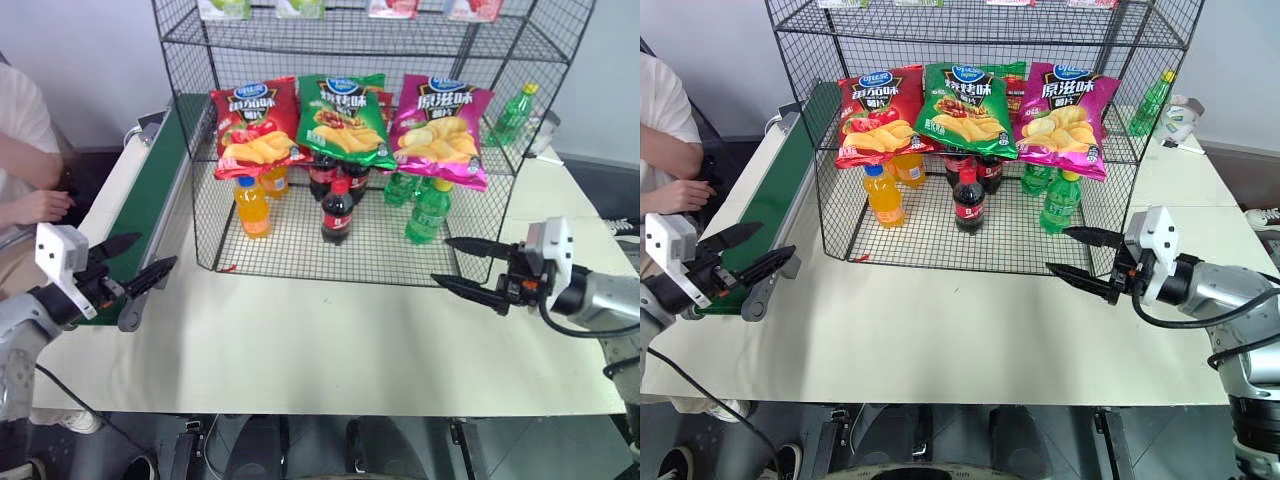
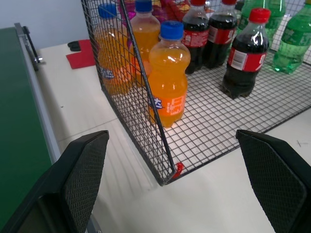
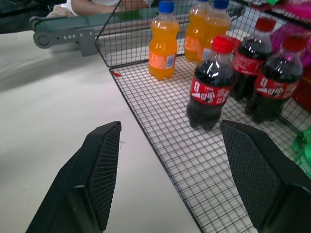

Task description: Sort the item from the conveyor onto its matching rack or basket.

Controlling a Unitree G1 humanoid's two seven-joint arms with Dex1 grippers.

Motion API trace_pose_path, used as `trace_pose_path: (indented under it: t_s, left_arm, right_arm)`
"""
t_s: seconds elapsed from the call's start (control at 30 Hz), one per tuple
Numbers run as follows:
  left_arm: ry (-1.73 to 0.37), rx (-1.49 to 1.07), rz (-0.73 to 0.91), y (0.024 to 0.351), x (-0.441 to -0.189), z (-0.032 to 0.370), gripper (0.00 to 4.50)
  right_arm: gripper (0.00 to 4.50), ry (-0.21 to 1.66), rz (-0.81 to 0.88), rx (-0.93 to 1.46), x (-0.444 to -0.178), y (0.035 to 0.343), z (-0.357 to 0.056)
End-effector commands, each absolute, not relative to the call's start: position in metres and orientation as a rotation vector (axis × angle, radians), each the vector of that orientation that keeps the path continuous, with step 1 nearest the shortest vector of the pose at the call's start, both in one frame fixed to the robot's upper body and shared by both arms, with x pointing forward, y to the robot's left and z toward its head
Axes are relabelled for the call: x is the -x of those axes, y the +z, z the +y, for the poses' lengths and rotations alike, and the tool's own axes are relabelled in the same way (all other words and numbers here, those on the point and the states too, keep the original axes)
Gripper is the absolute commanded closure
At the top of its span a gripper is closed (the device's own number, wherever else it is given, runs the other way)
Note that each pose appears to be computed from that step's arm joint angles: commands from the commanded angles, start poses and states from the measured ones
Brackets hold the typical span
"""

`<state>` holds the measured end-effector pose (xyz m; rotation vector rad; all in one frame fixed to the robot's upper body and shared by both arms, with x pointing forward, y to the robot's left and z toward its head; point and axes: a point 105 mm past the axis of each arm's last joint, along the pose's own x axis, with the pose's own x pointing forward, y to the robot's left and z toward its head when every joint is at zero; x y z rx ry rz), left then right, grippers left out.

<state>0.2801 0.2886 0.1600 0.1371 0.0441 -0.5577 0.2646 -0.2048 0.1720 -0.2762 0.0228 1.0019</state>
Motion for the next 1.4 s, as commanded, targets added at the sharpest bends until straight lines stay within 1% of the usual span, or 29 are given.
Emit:
trace_pose_path:
  t_s: [0.03,0.2,0.3,0.57,0.83,1.0,1.4]
  left_arm:
    - [-0.555,-0.216,0.014,0.170,-0.282,0.290,0.00]
    - [-0.573,-0.221,0.001,0.172,-0.281,0.288,0.00]
    - [-0.547,-0.231,0.033,0.166,-0.282,0.292,0.00]
    - [-0.548,-0.221,0.030,0.164,-0.281,0.292,0.00]
    - [-0.572,-0.246,-0.003,0.166,-0.281,0.298,0.00]
    - [-0.609,-0.270,0.008,0.162,-0.277,0.293,0.00]
    - [-0.616,-0.268,0.000,0.162,-0.276,0.292,0.00]
  right_arm:
    - [1.14,1.000,-0.008,0.299,-0.263,0.175,-0.206]
    - [1.14,1.001,-0.004,0.304,-0.263,0.170,-0.209]
    - [1.14,1.004,0.002,0.307,-0.263,0.168,-0.211]
    - [1.14,1.006,0.006,0.311,-0.261,0.168,-0.210]
    - [1.14,0.998,0.009,0.323,-0.262,0.166,-0.212]
    - [1.14,0.989,0.017,0.333,-0.263,0.164,-0.214]
    - [1.14,0.978,0.019,0.332,-0.264,0.158,-0.222]
